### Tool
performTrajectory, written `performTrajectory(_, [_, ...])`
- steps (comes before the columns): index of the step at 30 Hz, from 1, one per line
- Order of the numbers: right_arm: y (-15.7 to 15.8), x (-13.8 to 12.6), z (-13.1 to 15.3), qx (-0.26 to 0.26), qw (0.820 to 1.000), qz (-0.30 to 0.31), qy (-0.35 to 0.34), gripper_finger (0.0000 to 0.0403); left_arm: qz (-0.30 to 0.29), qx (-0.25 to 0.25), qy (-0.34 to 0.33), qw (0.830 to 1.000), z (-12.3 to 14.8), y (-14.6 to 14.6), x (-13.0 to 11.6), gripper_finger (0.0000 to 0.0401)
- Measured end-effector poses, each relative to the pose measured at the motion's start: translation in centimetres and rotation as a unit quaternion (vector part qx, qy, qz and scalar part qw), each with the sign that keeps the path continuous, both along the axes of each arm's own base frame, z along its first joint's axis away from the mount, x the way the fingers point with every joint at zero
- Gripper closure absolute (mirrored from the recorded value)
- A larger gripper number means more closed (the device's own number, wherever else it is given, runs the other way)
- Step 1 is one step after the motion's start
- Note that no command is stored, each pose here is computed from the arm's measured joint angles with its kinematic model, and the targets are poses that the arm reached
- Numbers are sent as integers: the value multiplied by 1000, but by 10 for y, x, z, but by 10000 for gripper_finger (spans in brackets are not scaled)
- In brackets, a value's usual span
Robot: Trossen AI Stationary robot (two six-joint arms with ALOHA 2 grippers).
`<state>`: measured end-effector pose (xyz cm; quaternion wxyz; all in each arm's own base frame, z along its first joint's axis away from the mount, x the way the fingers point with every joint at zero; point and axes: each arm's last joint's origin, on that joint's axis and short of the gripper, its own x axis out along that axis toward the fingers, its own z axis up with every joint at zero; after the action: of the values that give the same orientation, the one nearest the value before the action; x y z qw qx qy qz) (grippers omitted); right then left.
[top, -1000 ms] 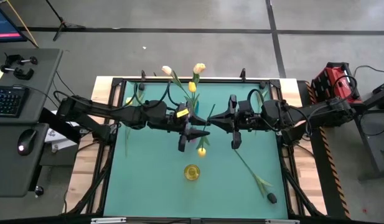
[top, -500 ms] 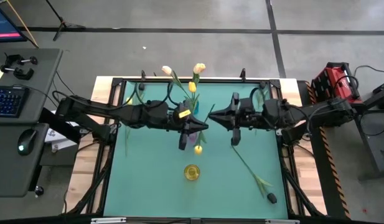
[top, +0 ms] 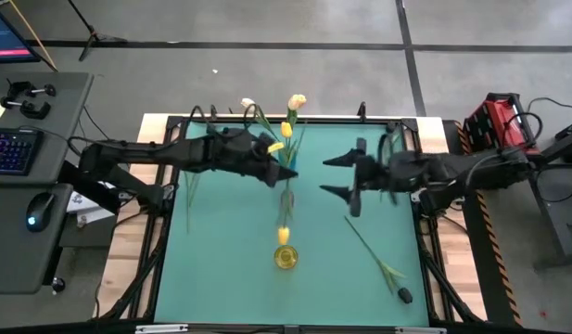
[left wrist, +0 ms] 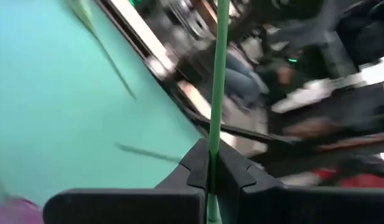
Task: Sort flowers into vase by color
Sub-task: Put the right yellow flower into the purple vase
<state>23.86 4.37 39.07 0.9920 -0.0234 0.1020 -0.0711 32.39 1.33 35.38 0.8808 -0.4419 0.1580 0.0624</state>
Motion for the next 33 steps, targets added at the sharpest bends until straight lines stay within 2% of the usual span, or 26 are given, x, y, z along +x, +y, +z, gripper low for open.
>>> performTrajectory(3, [4,13,-18,-79,995,9,67,133,-23,-74,-5,997,-2,-4,6,401])
performTrajectory(7, [14,27,-38,-215,967,9,135,149,-33,-135,-3,990,-2,-10,8,401])
performTrajectory(12, [27,33,-45,-366,913,-27,176,164,-19,-166,35,985,-9,-12,6,401])
performTrajectory(18, [31,41,-45,-499,840,-47,206,175,-5,-205,30,978,-10,-12,9,401])
performTrajectory(22, [29,55,-48,-556,801,-47,215,185,-1,-228,33,973,-13,-13,14,401])
performTrajectory(26, [27,67,-54,-582,780,-46,224,196,-7,-234,45,971,-18,-15,17,401])
performTrajectory(33, [21,73,-58,-586,775,-50,233,218,-14,-234,30,972,-15,-18,18,401])
